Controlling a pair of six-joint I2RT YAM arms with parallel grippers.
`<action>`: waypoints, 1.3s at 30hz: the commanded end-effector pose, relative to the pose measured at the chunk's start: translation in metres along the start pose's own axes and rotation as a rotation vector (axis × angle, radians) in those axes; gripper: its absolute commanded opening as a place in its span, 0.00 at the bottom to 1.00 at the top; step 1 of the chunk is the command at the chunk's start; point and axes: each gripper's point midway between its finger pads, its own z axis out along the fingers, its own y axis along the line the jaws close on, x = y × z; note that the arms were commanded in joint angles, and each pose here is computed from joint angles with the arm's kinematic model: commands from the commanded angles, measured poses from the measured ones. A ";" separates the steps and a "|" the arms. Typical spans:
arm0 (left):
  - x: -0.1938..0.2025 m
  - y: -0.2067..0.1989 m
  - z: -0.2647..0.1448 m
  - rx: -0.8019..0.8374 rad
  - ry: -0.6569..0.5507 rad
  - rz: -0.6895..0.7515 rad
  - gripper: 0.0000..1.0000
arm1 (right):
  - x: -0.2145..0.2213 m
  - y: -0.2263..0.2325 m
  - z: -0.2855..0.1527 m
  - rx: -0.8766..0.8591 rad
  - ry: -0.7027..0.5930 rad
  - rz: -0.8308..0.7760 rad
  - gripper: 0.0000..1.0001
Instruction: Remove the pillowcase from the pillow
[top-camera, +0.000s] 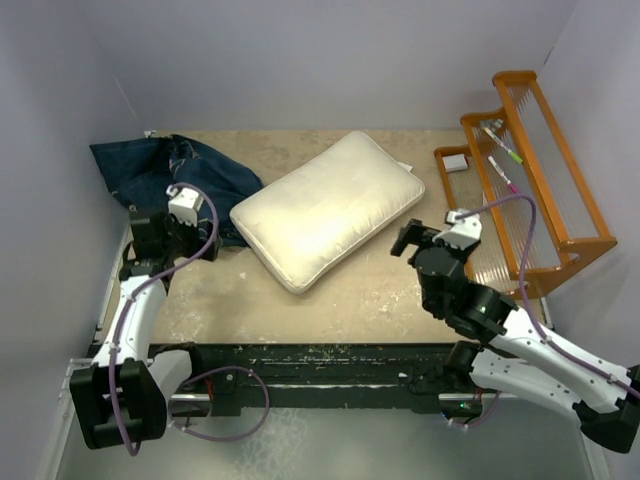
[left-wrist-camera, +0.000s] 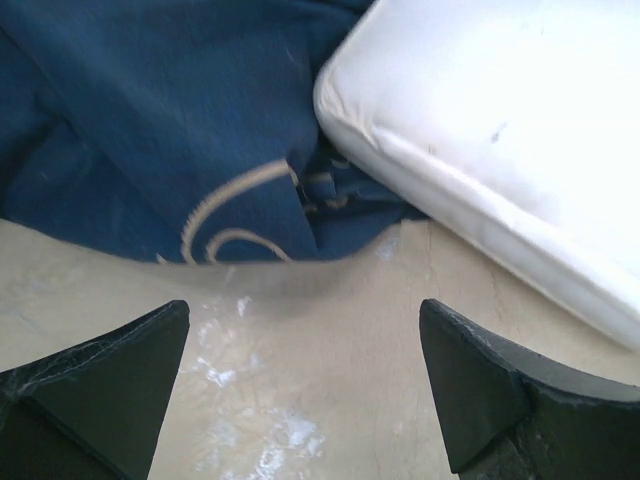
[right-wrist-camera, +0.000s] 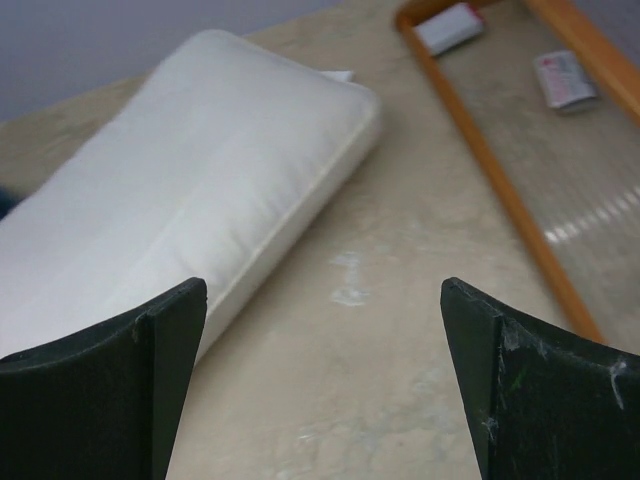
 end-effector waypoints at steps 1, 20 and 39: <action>0.003 -0.003 0.004 -0.011 -0.153 0.029 0.99 | -0.006 -0.093 -0.012 0.402 -0.203 -0.013 1.00; 0.044 -0.030 -0.002 0.038 -0.325 0.073 0.99 | 0.076 -0.150 0.016 0.709 -0.225 -0.317 1.00; 0.053 -0.020 -0.015 -0.075 -0.406 0.053 0.99 | 0.098 -0.170 0.033 0.852 -0.152 -0.428 1.00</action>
